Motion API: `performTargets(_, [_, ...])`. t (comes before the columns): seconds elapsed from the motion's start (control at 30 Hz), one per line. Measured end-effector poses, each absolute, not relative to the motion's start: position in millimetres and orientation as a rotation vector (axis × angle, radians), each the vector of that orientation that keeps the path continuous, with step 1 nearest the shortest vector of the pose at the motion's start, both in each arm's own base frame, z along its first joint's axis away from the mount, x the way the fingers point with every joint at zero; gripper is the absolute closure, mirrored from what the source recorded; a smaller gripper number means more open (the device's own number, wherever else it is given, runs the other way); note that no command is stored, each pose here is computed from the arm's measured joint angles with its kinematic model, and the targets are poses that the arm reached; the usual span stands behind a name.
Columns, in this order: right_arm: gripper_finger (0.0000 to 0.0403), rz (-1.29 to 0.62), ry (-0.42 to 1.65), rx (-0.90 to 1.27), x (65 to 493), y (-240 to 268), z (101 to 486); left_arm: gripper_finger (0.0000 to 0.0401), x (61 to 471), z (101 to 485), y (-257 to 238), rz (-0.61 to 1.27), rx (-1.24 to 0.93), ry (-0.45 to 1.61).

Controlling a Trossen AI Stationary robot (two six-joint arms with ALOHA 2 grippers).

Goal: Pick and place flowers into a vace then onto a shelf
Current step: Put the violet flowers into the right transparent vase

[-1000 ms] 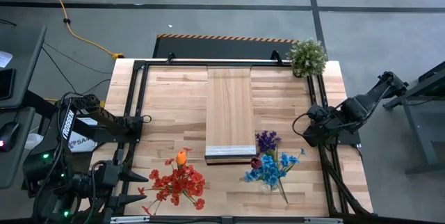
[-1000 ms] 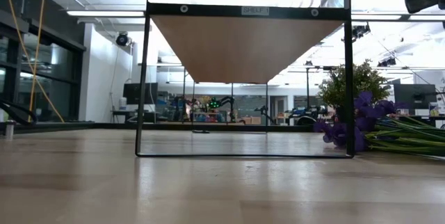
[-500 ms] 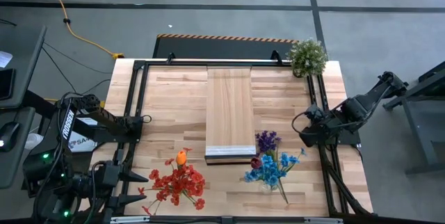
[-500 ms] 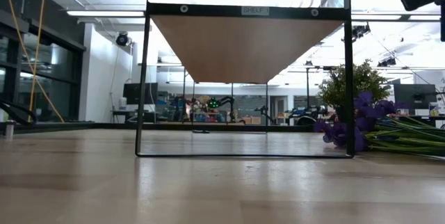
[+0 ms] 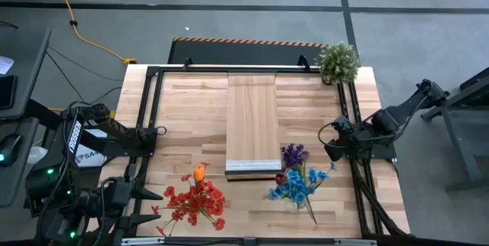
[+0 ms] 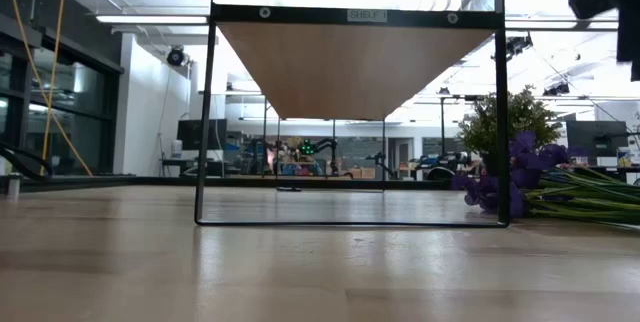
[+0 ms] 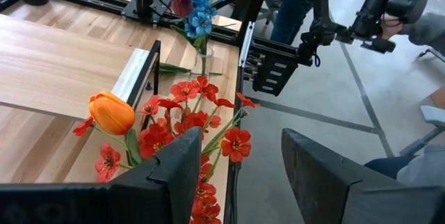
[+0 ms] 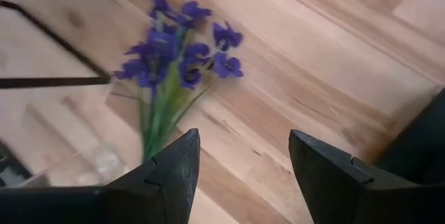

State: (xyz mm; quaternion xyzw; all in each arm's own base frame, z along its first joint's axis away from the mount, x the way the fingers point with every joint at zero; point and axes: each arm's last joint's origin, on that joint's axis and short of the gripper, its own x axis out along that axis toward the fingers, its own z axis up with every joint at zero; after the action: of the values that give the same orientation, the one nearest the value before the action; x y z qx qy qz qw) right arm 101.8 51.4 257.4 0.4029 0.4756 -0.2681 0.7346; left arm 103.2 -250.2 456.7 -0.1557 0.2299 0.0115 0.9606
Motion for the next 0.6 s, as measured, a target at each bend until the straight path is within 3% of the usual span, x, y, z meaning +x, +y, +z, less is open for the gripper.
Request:
performTargets(0.33, [0.0192,-0.530,1.089,1.022,108,50,204,0.0169,103,456,-251,0.015,-0.318,0.481])
performTargets(0.6, [0.0191,-0.474,1.039,1.095,113,49,183,0.0169,103,456,-251,0.015,-0.318,0.481])
